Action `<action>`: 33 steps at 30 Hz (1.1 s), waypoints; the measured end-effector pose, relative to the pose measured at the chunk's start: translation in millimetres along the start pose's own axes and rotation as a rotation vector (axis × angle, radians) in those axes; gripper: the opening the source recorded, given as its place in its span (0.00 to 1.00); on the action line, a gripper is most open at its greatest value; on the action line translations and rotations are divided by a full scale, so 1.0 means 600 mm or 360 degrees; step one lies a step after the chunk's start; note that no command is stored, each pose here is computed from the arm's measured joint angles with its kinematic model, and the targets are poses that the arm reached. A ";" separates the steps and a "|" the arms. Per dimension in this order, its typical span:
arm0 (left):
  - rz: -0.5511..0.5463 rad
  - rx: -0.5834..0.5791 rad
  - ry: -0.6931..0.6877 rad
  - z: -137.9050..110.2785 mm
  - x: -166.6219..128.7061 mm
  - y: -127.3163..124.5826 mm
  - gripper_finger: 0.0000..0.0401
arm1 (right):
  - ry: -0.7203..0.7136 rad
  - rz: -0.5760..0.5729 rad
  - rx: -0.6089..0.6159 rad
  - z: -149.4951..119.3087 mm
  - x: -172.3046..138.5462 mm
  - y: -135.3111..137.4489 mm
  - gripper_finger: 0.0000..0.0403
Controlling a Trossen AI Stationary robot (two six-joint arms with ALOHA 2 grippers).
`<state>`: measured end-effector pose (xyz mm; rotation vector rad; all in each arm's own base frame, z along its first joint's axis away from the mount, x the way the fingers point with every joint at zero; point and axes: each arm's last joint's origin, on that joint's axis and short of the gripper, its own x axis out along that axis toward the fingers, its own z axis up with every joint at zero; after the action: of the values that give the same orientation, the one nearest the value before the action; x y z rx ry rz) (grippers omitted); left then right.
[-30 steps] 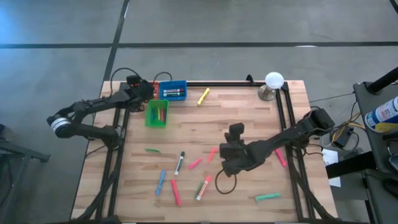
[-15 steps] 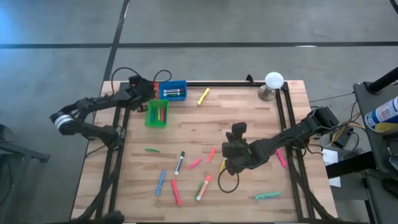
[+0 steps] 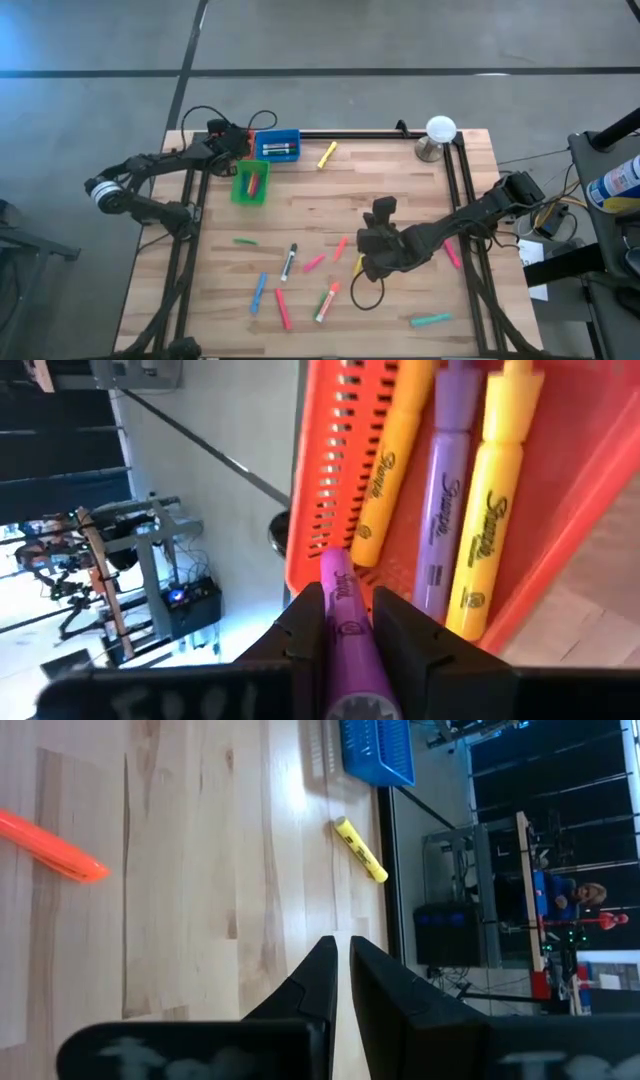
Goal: Pick & Place Markers
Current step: Put the purple highlighter into the orange bin, then put the orange marker into the blue bin
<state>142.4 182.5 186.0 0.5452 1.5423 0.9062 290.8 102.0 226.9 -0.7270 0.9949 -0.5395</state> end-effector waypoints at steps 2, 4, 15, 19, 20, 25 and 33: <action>0.0007 -0.0035 -0.0021 -0.002 -0.005 0.004 0.16 | 0.0000 0.0000 0.0000 0.000 0.000 0.000 0.07; 0.0024 -0.0093 -0.0047 -0.001 -0.011 0.013 0.19 | 0.0000 0.0000 0.0000 0.000 0.000 0.000 0.07; 0.0024 -0.0409 -0.0135 0.005 -0.020 0.031 0.29 | -0.0005 0.0001 0.0009 0.001 0.000 0.000 0.07; -0.0033 -0.0449 -0.0087 0.001 -0.024 0.039 0.30 | -0.0007 0.0002 0.0010 0.002 0.000 0.000 0.07; -0.0063 -0.0466 -0.0078 0.001 -0.026 0.043 0.30 | -0.0010 0.0002 0.0010 0.002 -0.001 0.000 0.07; -0.0278 -0.0673 -0.0137 0.004 -0.045 0.077 0.30 | -0.0010 0.0002 0.0008 0.002 0.000 0.000 0.07; -0.0537 -0.1016 -0.0423 0.016 -0.079 0.115 0.26 | -0.0005 0.0000 0.0081 -0.006 0.000 -0.002 0.07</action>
<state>150.3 188.4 269.5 -0.0566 0.9859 0.9530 287.5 100.6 226.6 -0.6823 0.9746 -0.5618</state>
